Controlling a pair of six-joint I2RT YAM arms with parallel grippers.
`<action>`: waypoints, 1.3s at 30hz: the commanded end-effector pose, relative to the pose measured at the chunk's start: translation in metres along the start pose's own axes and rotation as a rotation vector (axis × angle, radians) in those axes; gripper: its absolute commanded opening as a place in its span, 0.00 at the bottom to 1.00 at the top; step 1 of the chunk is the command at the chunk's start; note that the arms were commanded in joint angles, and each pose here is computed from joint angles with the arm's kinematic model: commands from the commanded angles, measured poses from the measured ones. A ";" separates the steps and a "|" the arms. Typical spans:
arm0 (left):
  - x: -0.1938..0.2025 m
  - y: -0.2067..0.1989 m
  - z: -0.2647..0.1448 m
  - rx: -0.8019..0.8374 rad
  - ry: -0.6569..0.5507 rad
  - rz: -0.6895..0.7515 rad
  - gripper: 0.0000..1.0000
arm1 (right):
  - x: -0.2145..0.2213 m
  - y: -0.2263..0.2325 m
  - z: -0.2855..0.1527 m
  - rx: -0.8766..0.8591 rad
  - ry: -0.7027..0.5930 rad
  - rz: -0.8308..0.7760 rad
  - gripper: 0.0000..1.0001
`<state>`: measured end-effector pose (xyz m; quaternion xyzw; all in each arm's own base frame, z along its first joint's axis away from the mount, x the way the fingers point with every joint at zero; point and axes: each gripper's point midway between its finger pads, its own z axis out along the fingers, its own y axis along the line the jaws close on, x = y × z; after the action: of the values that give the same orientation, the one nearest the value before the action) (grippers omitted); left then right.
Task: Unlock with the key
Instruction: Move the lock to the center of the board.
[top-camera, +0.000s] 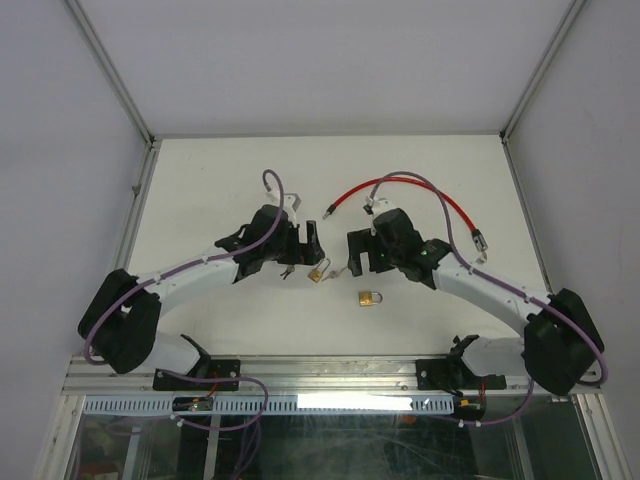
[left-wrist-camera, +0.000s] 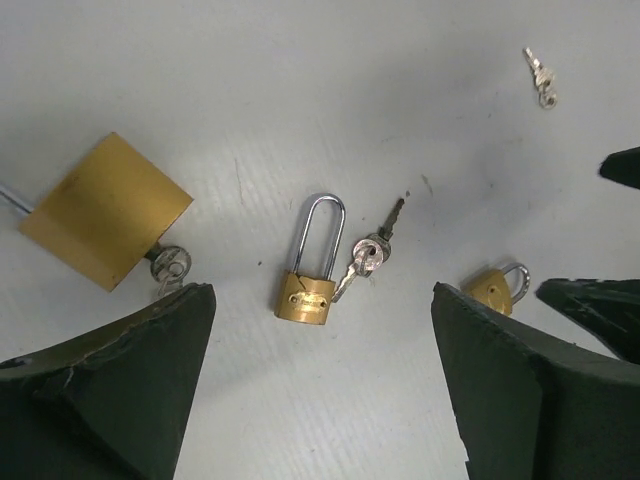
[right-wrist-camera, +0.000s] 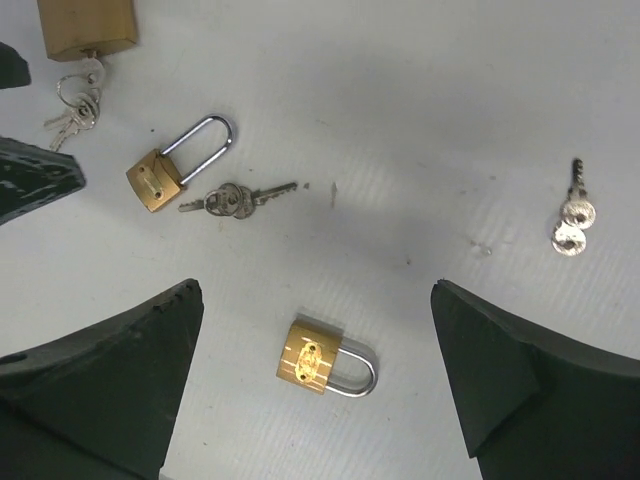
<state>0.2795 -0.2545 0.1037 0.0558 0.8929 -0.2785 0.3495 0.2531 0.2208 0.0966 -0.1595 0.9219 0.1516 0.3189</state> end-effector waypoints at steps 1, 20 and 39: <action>0.013 -0.007 0.018 -0.050 0.111 0.163 0.90 | -0.022 -0.012 -0.018 0.044 -0.219 0.100 1.00; 0.065 0.000 0.056 -0.160 0.368 0.274 0.51 | -0.015 -0.043 -0.033 0.167 -0.302 0.117 0.99; 0.099 0.013 0.019 -0.429 0.332 -0.161 0.30 | -0.020 -0.029 -0.008 0.123 -0.180 0.095 0.92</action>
<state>0.2483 -0.2826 0.0254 0.0461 0.9674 -0.1133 0.2218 0.2652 0.1687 0.0926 -0.0684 0.9127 0.0730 0.3963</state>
